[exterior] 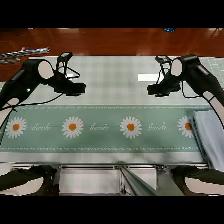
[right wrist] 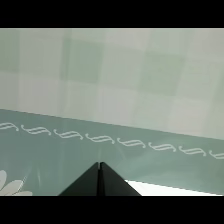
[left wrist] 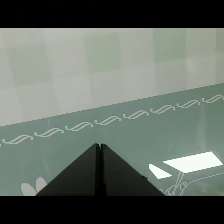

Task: Fold the shirts.

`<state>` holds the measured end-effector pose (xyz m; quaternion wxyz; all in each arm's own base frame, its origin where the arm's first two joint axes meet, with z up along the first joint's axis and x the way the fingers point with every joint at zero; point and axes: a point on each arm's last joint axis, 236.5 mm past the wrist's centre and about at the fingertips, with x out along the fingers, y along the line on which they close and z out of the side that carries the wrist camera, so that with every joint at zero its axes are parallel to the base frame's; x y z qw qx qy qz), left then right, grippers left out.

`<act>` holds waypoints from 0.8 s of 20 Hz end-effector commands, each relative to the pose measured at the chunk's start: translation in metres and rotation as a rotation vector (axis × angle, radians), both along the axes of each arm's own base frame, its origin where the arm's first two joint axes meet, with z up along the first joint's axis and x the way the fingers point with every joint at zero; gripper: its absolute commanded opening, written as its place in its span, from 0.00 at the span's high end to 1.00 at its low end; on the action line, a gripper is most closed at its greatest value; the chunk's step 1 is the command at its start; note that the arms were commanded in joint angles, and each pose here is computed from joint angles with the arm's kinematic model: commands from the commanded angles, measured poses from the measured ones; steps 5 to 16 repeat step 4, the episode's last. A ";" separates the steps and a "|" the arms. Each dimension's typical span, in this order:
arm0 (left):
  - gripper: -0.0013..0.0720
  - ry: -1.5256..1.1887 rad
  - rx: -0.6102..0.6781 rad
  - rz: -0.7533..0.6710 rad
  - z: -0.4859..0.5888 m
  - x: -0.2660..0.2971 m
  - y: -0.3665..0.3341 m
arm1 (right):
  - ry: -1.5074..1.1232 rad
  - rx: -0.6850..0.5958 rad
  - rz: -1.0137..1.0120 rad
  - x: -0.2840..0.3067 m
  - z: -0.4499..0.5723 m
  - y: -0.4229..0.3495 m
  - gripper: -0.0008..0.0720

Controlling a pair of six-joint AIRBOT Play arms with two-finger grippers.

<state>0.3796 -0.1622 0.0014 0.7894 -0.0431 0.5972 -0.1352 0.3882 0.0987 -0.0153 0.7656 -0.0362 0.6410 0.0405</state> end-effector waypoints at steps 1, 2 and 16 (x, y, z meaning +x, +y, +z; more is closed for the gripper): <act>0.96 0.003 0.001 0.001 -0.001 0.000 0.000 | -0.001 -0.004 0.000 0.000 0.000 -0.001 0.95; 0.96 0.003 0.001 0.001 -0.001 -0.001 0.000 | -0.001 -0.004 0.000 0.000 0.000 -0.001 0.95; 0.96 0.003 0.001 0.001 -0.001 -0.001 0.000 | -0.001 -0.004 0.000 0.000 0.000 -0.001 0.95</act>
